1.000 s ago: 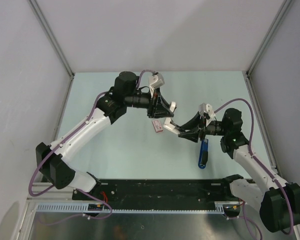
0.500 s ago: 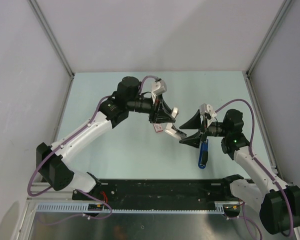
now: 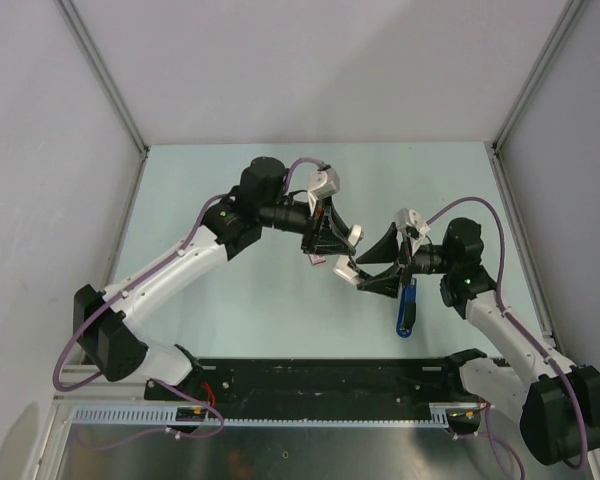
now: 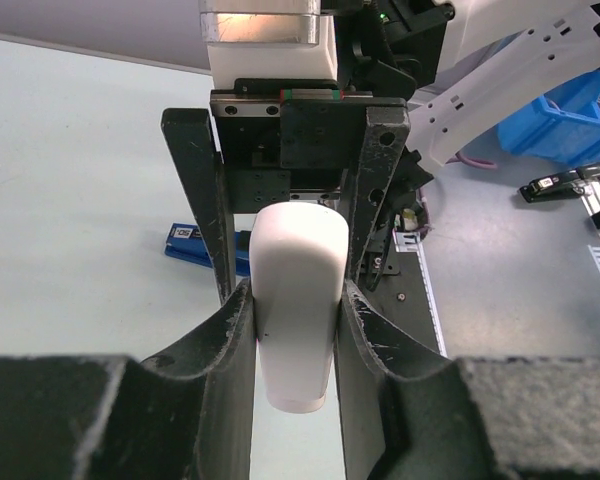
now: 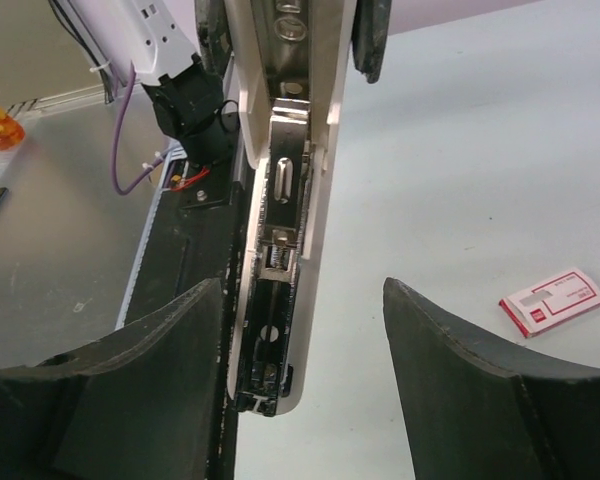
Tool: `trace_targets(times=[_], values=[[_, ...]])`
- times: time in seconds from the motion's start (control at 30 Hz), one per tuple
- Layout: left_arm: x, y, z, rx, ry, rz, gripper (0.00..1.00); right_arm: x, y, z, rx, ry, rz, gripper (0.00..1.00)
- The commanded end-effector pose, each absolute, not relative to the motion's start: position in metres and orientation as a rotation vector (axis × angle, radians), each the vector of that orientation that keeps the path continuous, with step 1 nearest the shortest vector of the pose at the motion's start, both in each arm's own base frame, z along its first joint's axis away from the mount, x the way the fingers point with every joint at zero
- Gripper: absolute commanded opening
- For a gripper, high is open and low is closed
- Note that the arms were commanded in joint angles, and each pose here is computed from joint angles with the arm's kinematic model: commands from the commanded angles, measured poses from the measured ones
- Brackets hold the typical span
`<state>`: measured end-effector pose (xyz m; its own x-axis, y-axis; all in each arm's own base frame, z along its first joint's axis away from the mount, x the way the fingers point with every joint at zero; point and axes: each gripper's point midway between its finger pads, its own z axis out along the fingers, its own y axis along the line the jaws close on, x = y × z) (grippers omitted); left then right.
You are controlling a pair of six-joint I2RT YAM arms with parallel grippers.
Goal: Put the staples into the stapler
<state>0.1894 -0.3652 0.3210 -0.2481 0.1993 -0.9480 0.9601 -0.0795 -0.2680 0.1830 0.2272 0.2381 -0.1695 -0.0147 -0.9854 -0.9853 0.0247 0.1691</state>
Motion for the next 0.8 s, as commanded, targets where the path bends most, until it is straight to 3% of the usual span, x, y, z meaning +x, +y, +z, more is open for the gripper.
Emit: trace_targets(times=[0.0, 0.77], values=[[0.185, -0.367, 0.343, 1.323, 1.384, -1.388, 0.00, 0.174, 0.229, 0.243, -1.157, 1.322, 1.352, 0.69], [0.196, -0.369, 0.344, 1.296, 1.406, -1.333, 0.00, 0.175, 0.235, 0.233, -1.166, 1.344, 1.350, 0.53]])
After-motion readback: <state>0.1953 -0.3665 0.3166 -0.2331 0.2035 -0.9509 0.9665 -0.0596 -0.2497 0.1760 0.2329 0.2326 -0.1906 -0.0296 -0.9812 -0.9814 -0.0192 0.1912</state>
